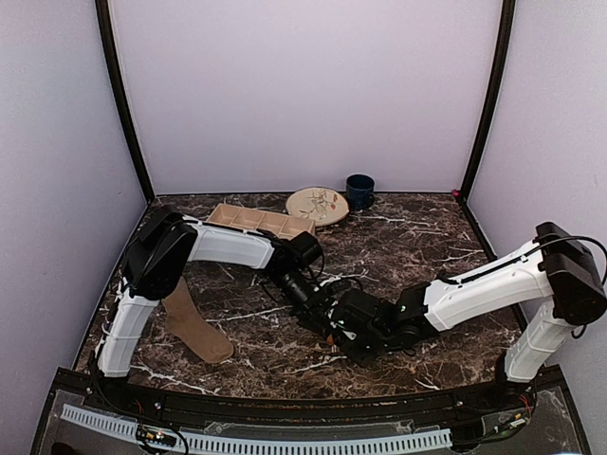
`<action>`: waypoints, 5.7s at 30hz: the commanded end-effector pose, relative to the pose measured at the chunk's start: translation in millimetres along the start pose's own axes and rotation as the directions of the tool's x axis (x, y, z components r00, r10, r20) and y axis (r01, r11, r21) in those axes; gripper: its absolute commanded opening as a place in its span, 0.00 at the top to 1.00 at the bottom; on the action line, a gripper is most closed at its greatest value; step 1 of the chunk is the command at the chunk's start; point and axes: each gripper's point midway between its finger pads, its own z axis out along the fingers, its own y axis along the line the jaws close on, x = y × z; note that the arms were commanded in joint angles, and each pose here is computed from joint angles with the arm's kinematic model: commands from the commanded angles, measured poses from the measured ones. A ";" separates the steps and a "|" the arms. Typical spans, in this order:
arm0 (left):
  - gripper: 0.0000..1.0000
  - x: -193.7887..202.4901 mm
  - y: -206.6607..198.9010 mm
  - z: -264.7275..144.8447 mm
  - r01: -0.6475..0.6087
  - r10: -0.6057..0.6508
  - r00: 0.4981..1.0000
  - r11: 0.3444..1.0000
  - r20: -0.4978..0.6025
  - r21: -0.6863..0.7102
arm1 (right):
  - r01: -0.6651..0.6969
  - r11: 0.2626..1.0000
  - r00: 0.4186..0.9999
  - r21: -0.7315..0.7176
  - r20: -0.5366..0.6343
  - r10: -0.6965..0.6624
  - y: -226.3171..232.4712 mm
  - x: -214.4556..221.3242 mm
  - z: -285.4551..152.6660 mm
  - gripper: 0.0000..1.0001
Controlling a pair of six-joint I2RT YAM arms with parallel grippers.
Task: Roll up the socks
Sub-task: Roll the sock at the center of the board.
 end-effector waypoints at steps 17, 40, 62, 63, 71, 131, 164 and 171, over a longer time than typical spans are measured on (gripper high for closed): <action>0.41 26.3 96.9 -24.8 0.275 -0.234 0.959 0.898 0.158 -0.343 | -0.118 0.988 0.993 -0.095 -0.027 0.116 2.4 13.4 0.6 0.86; 0.40 21.1 99.2 -38.1 0.306 -0.226 0.940 0.890 0.256 -0.338 | -0.221 0.929 0.975 -0.296 -0.053 0.215 8.1 2.0 -4.2 0.87; 0.38 10.5 97.3 -67.7 0.292 -0.164 0.911 0.904 0.378 -0.311 | -0.345 0.835 0.939 -0.429 -0.166 0.302 5.8 8.4 6.3 0.87; 0.38 8.8 93.0 -68.8 0.273 -0.146 0.911 0.914 0.385 -0.299 | -0.361 0.822 0.932 -0.440 -0.179 0.314 5.0 8.9 7.3 0.87; 0.38 7.9 56.8 -73.1 0.080 0.023 0.910 0.970 0.414 -0.231 | -0.468 0.683 0.883 -0.560 -0.261 0.391 3.8 0.1 5.6 0.87; 0.50 4.4 2.1 -19.4 -0.259 0.332 0.912 0.922 0.241 -0.289 | -0.662 0.306 0.728 -0.685 -0.489 0.481 -1.7 -29.7 25.5 0.87; 0.76 22.3 58.5 -1.9 -0.023 0.096 0.977 0.935 0.191 -0.353 | -0.636 0.540 0.765 -0.551 -0.356 0.537 -34.5 -27.4 39.8 0.61; 0.76 26.4 71.3 0.0 0.036 0.035 0.982 0.931 0.187 -0.364 | -0.637 0.557 0.763 -0.533 -0.337 0.552 -37.4 -17.9 34.0 0.57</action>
